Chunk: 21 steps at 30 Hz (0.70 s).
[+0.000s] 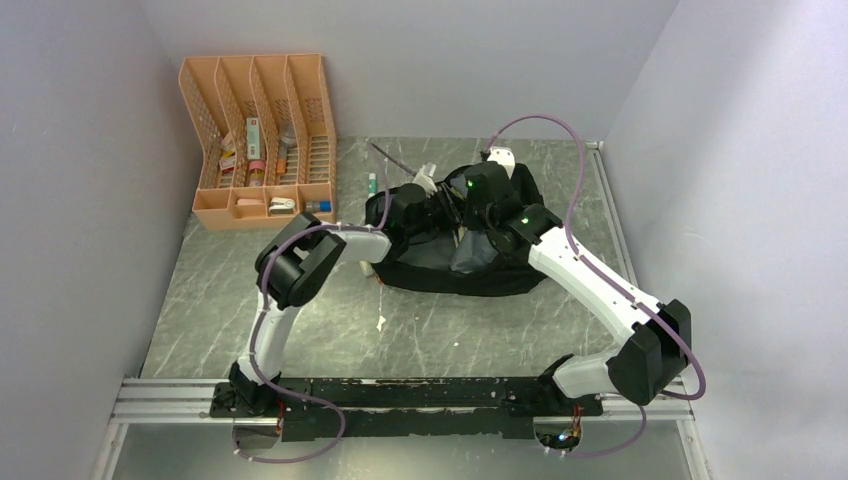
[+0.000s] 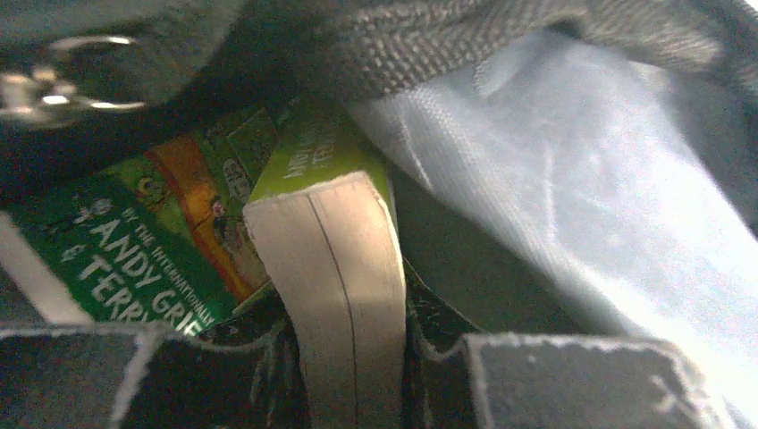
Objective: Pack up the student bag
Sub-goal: Place the book in the student bag.
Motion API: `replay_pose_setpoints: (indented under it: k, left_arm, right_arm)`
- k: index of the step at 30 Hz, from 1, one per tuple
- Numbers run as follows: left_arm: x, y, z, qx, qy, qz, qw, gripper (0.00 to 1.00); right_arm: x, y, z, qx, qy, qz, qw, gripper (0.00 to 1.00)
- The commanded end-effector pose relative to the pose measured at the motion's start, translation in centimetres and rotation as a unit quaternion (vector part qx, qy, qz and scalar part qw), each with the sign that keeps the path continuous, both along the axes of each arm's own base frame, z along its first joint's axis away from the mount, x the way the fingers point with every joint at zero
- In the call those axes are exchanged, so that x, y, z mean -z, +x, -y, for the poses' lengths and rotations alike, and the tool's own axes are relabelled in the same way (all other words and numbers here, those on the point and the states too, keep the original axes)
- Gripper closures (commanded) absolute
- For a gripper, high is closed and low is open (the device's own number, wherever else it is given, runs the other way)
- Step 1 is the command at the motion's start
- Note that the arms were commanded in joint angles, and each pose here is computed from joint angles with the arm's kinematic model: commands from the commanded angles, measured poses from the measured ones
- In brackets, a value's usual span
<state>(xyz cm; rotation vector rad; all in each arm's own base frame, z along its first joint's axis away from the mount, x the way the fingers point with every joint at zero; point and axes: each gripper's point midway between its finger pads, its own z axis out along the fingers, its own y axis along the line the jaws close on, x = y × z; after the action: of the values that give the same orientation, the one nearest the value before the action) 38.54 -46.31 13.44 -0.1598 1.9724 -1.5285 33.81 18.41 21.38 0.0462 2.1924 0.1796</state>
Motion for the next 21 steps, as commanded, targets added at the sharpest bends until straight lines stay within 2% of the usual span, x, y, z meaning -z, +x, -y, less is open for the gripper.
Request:
replay_pose_setpoints:
  k: [1,5,18,21]
  left_arm:
    - [-3.4,1.4,2.4,-0.008,-0.043,0.038,0.998,0.95]
    - [-2.0,1.9,3.3,0.003,-0.026,0.03,0.999,0.93]
    - [-0.9,1.7,2.5,0.011,0.0,0.013,1.0,0.46]
    - [-0.8,2.0,1.9,0.009,0.004,0.01,1.0,0.41]
  right_arm:
    - [-1.7,0.6,-1.5,-0.005,0.049,0.026,0.998,1.0]
    - [-1.7,0.4,-1.1,-0.002,0.045,0.029,0.999,1.0]
    - [-1.5,0.1,-0.7,-0.005,0.038,0.027,0.999,1.0]
    - [-1.5,0.0,-0.5,-0.003,0.036,0.03,0.999,1.0]
